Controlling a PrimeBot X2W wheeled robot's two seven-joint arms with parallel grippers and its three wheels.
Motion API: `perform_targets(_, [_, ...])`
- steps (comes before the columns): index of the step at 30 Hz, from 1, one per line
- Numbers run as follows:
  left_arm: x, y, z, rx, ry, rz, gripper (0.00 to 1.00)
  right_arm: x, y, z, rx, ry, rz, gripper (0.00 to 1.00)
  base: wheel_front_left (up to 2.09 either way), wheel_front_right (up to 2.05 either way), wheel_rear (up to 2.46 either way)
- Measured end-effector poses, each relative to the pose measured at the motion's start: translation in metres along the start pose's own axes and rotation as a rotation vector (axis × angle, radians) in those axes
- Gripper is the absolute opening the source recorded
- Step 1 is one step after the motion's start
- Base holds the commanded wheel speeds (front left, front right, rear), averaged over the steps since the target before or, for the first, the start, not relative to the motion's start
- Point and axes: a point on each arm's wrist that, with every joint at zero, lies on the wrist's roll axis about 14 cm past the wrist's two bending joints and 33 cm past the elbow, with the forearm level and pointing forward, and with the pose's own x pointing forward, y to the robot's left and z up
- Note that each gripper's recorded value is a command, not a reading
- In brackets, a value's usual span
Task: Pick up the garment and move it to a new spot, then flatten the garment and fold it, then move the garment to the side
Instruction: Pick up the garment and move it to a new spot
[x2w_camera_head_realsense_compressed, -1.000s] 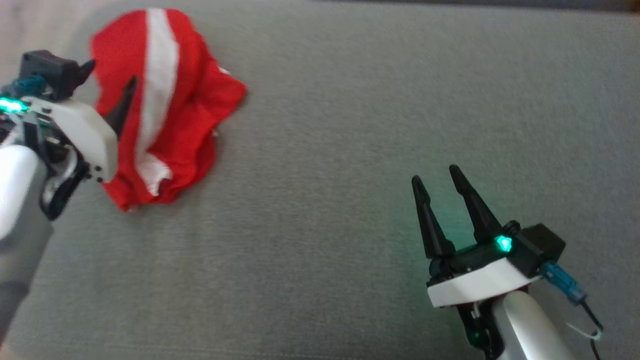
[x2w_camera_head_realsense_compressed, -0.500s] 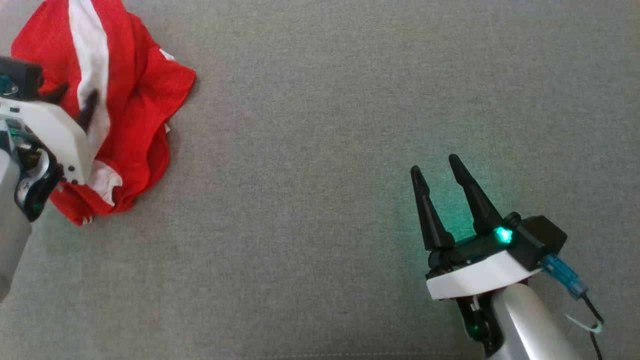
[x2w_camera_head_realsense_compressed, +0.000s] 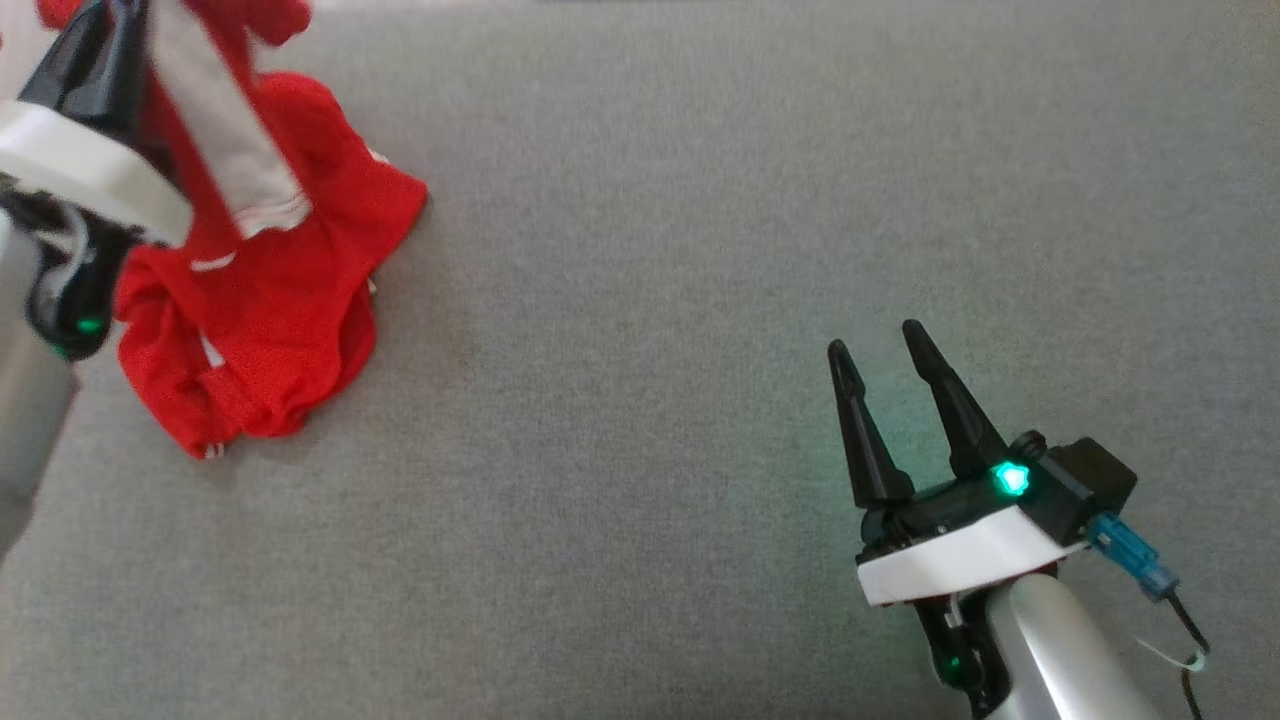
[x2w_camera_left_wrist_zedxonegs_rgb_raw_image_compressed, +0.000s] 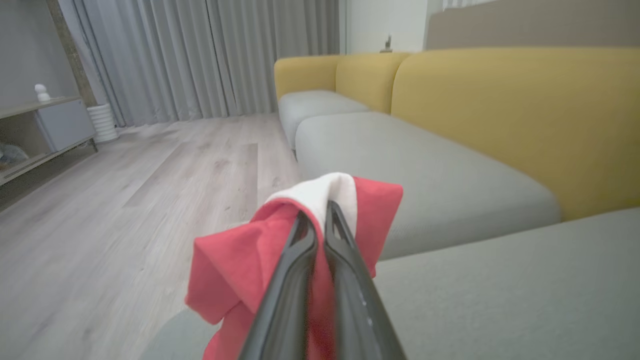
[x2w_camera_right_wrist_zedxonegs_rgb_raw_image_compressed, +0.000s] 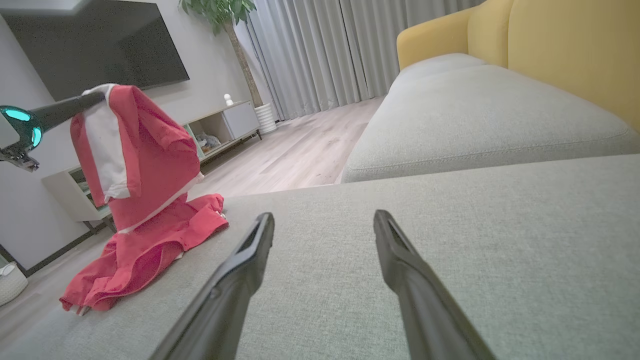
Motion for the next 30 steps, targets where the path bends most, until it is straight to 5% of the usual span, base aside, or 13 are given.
perform_targets(10, [-0.016, -0.092, 0.07, -0.032, -0.17, -0.231, 0.0, -0.024, -0.001, 0.027, -0.004, -0.072, -0.037, 1.0, 0.0, 0.0, 0.0])
perform_targets(27, [-0.024, -0.336, -0.037, -0.166, 0.094, -0.738, 0.0, -0.075, -0.085, 0.058, 0.009, -0.169, -0.335, 1.0, 0.0, 0.0, 0.0])
perform_targets(28, [-0.028, -0.348, -0.047, -0.173, 0.123, -0.765, 0.43, -0.079, -0.091, 0.058, 0.012, -0.171, -0.36, 1.0, 0.0, 0.0, 0.0])
perform_targets(29, [-0.032, -0.357, -0.058, -0.173, 0.15, -0.787, 1.0, -0.083, -0.098, 0.059, 0.012, -0.173, -0.384, 1.0, 0.0, 0.0, 0.0])
perform_targets(30, [-0.035, -0.364, -0.066, -0.185, 0.173, -0.8, 1.0, -0.087, -0.104, 0.059, 0.015, -0.176, -0.405, 1.0, 0.0, 0.0, 0.0])
